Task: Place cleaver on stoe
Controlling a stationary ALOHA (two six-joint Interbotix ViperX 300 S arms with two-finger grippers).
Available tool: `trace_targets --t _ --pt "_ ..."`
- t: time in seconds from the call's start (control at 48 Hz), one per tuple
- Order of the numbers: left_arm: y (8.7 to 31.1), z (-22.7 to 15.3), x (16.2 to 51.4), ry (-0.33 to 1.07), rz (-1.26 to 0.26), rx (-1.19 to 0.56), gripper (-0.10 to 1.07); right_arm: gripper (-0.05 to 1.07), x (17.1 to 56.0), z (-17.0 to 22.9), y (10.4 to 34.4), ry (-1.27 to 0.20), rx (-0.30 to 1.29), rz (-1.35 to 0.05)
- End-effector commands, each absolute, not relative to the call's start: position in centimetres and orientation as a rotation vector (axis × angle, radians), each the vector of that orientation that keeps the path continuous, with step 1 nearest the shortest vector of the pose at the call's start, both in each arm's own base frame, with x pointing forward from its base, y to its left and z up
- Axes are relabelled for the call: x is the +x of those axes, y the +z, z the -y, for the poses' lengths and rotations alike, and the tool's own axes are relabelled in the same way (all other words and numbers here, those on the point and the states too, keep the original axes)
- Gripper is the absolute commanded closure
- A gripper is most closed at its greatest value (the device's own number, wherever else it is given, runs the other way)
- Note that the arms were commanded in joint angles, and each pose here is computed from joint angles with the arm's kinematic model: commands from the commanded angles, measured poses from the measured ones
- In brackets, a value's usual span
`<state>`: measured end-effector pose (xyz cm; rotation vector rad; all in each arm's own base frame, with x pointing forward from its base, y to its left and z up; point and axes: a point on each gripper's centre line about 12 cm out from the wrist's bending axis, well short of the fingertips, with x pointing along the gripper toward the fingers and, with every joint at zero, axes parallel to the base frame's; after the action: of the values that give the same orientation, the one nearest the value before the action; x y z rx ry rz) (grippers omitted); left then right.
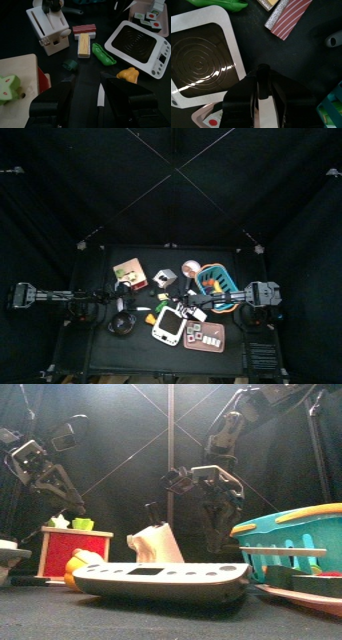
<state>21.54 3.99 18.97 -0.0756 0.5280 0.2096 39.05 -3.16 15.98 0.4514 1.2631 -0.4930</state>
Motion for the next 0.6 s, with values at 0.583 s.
trace_targets --t 0.583 --pt "19.3 -4.4 21.4 0.235 -0.518 -0.081 0.15 0.46 46.5 -1.9 19.4 -0.326 0.394 -1.088"
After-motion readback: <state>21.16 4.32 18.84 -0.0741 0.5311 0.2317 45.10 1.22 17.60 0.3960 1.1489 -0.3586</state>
